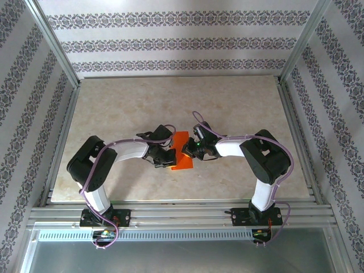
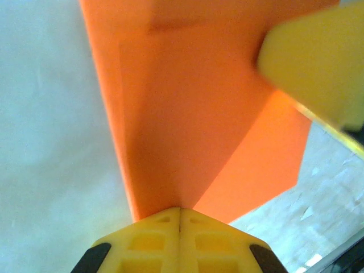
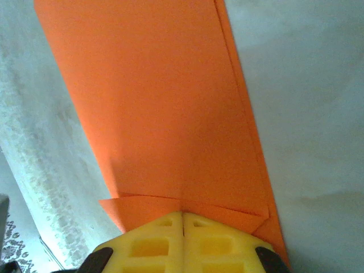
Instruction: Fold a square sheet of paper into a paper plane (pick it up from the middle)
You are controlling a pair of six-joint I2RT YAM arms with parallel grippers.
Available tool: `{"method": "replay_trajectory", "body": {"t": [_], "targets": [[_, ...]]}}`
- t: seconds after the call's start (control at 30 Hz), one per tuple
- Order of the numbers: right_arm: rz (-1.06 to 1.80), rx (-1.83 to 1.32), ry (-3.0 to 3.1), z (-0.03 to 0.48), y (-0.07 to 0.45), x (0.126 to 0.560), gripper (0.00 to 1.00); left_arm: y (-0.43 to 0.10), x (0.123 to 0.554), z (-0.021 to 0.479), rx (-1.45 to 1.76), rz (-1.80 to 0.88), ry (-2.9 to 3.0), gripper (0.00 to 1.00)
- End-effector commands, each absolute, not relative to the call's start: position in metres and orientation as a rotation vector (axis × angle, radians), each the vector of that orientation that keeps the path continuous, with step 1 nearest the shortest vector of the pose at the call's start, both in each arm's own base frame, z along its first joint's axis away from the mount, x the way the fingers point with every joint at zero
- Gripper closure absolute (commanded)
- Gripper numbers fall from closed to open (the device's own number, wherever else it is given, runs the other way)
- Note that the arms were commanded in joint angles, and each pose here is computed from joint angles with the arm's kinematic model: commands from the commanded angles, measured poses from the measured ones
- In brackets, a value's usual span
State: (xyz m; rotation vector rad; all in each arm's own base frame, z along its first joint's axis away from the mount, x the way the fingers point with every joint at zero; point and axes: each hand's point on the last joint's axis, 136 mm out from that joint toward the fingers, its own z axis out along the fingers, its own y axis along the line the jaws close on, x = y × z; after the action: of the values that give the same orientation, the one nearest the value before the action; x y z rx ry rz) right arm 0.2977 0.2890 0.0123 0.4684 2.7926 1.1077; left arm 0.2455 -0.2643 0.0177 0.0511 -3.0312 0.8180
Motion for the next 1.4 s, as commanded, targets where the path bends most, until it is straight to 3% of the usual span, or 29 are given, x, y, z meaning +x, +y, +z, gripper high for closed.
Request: {"method": "replay_trajectory", "body": {"t": [0.0,0.17,0.4,0.83,1.0,1.17,1.37], "targets": [[0.811,0.626,2.996,-0.046,0.252,0.263,1.0,-0.24,0.197,0.003,-0.013,0.595,-2.95,1.0],[0.808,0.621,3.0,-0.046,0.252,0.262,1.0,-0.228,0.201,0.018,-0.046,0.52,-3.018,1.0],[0.798,0.624,3.003,-0.047,0.251,0.261,1.0,-0.248,0.239,0.052,-0.066,0.661,-3.158,1.0],[0.799,0.63,3.009,-0.049,0.251,0.26,1.0,-0.286,0.272,0.03,0.039,0.828,-3.13,1.0],[0.796,0.643,3.009,-0.05,0.249,0.26,1.0,-0.271,0.251,0.009,0.044,0.739,-3.09,1.0],[0.787,0.658,3.008,-0.05,0.247,0.26,1.0,-0.227,0.196,-0.021,-0.008,0.502,-3.007,1.0],[0.774,0.678,3.0,-0.051,0.244,0.26,1.0,-0.21,0.186,0.001,-0.157,0.434,-3.025,1.0]]}}
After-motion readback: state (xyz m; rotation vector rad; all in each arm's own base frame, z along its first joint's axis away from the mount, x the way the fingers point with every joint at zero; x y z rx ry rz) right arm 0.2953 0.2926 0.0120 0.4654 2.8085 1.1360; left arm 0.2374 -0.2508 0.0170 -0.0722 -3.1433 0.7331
